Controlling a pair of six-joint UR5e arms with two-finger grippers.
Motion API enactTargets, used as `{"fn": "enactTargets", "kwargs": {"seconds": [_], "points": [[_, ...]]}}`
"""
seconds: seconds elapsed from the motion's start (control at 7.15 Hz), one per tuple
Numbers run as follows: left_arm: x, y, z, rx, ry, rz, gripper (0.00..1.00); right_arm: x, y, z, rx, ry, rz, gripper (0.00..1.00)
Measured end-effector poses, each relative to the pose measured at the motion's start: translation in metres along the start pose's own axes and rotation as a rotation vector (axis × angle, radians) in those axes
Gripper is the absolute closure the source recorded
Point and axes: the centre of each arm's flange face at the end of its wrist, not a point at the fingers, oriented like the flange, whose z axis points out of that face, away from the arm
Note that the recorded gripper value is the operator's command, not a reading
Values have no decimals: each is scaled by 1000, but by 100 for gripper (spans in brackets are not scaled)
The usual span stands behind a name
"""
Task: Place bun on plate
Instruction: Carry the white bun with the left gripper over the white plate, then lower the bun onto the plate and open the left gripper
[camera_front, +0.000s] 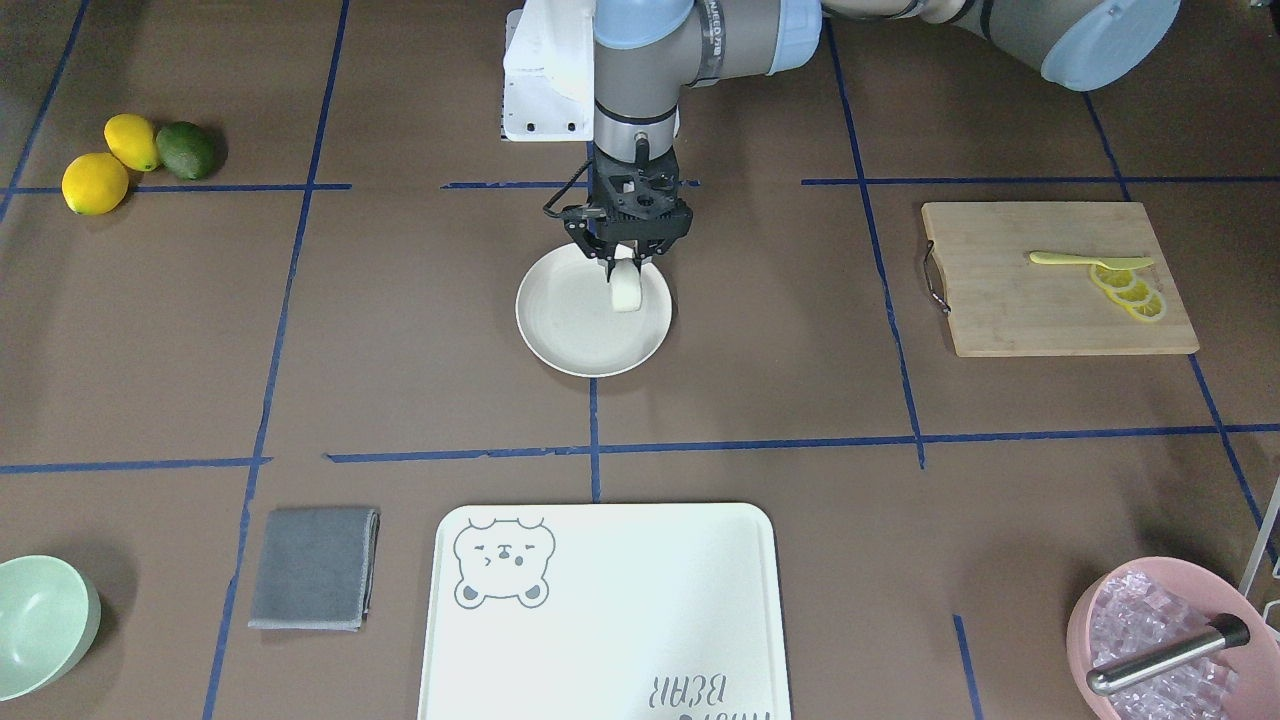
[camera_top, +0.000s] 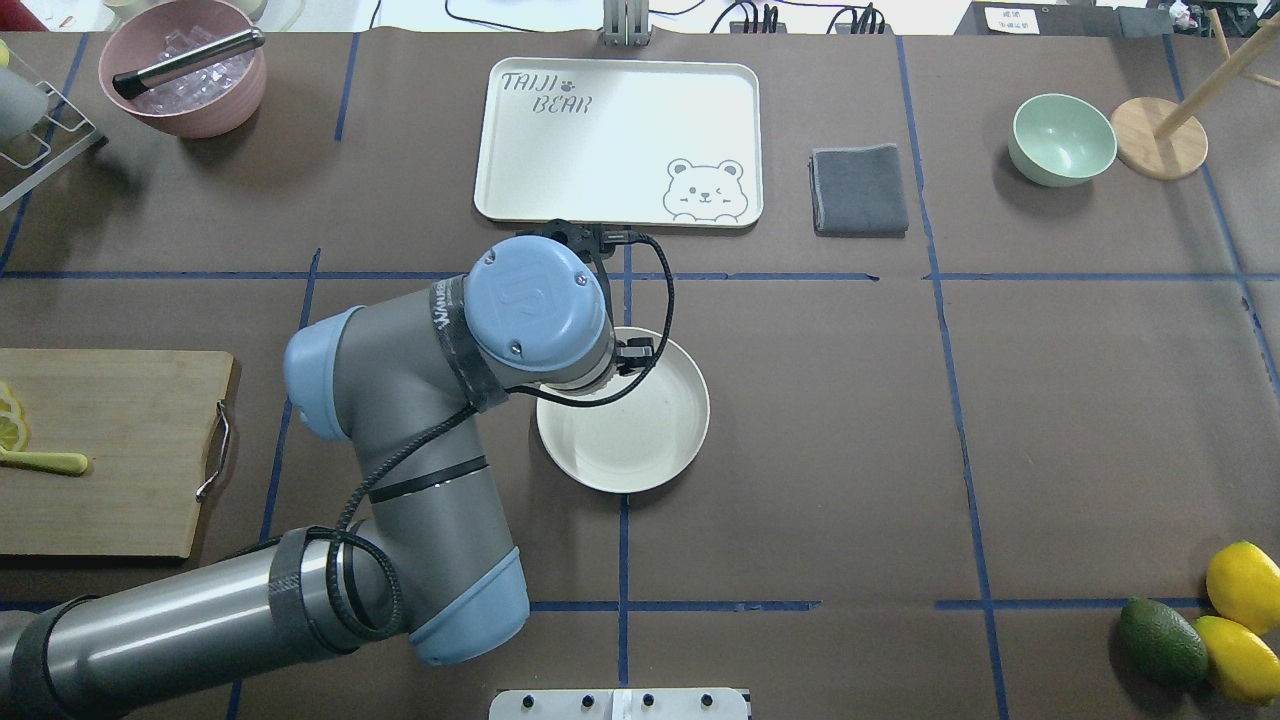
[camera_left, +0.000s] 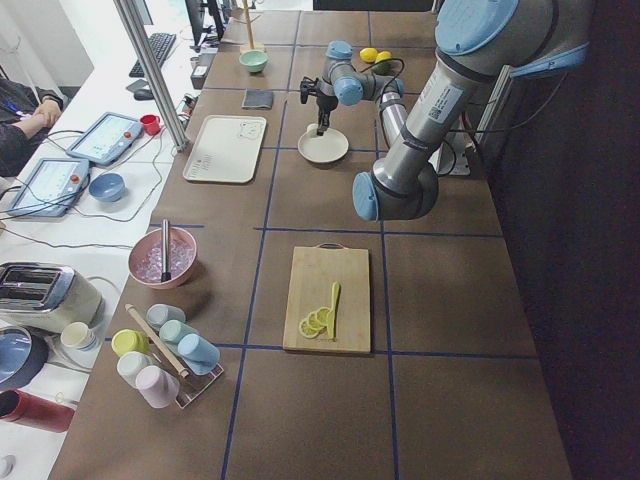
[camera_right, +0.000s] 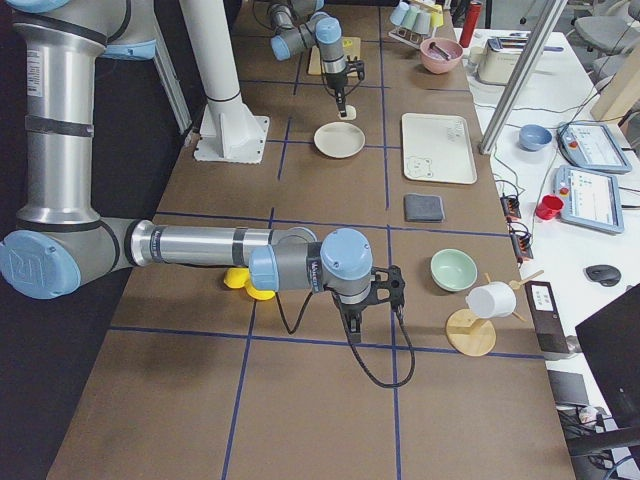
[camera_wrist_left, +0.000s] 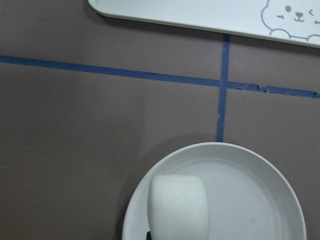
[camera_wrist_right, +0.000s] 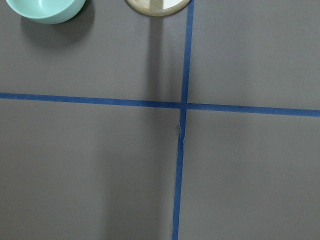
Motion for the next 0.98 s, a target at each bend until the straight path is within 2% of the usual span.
{"fn": "enactTargets", "kwargs": {"seconds": [0.56, 0.98], "points": [[23, 20, 52, 22, 2, 26, 66, 3, 2, 2, -4, -1, 1, 0], [23, 28, 65, 18, -9, 17, 62, 2, 2, 0, -1, -2, -2, 0]]}}
